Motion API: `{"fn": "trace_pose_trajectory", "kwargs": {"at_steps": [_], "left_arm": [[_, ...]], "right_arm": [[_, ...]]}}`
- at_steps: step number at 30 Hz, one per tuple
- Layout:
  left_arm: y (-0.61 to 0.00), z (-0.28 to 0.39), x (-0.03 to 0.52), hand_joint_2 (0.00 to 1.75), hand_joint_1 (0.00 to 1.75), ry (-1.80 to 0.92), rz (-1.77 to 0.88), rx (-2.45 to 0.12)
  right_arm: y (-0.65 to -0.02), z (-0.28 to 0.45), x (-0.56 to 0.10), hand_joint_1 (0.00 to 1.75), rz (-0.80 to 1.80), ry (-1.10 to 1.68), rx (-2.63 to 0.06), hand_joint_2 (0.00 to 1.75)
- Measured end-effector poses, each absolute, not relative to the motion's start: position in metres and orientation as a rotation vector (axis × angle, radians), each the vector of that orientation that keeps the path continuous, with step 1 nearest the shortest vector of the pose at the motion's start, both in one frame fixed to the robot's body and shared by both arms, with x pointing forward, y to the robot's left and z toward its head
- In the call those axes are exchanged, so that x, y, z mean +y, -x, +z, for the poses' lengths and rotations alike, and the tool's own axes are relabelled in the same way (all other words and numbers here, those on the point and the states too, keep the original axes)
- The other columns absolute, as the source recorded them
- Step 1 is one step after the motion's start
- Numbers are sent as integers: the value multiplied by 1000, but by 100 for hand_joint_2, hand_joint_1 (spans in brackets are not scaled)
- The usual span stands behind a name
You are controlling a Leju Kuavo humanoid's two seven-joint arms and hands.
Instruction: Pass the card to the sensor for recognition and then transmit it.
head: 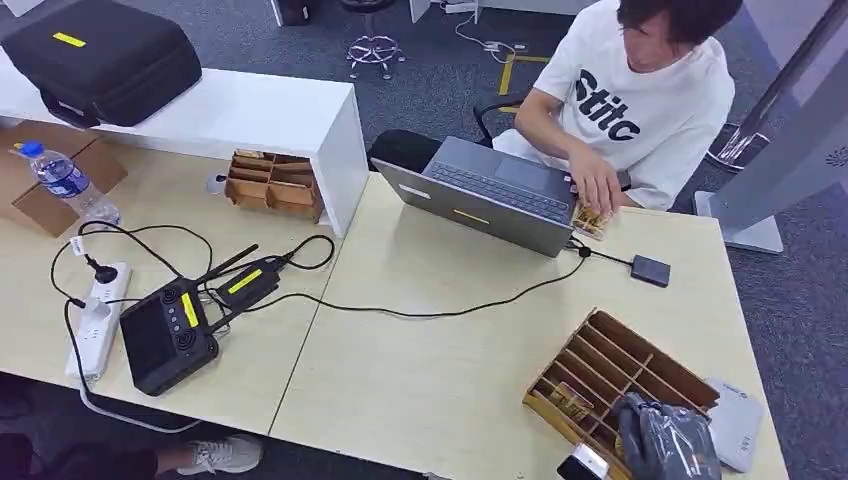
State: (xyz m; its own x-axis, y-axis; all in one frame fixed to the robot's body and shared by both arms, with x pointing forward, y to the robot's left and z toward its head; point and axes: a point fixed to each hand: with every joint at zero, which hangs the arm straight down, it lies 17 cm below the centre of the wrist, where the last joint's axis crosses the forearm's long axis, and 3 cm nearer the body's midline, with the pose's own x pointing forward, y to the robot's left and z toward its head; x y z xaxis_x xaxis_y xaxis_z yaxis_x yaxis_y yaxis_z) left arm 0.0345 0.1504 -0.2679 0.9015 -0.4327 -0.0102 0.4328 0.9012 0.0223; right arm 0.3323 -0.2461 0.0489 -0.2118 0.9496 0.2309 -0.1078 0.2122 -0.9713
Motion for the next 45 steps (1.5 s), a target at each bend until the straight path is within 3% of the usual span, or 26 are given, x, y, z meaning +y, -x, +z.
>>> {"fn": "trace_pose_trajectory", "kwargs": {"at_steps": [10, 20, 28, 31, 36, 40, 45], "left_arm": [[-34, -268, 150, 175, 0, -21, -451, 10], [-34, -268, 150, 175, 0, -22, -459, 10], [-34, -268, 150, 175, 0, -20, -471, 10], [-33, -268, 150, 175, 0, -17, -481, 13], [-32, -267, 148, 175, 0, -8, -532, 20], [-32, -266, 148, 175, 0, 0, -585, 23], [-33, -266, 148, 175, 0, 1, -600, 23]], "right_arm": [[-337, 60, -242, 175, 1265, 921, -1447, 175], [-375, 191, -221, 175, 1199, 1220, -1798, 175], [-388, 255, -213, 154, 1141, 1338, -1946, 175], [-396, 268, -211, 157, 1147, 1352, -1961, 175], [-446, 296, -203, 175, 1186, 1287, -1908, 175], [-507, 312, -193, 175, 1233, 1207, -1819, 175], [-539, 329, -184, 175, 1236, 1214, -1803, 175]]}}
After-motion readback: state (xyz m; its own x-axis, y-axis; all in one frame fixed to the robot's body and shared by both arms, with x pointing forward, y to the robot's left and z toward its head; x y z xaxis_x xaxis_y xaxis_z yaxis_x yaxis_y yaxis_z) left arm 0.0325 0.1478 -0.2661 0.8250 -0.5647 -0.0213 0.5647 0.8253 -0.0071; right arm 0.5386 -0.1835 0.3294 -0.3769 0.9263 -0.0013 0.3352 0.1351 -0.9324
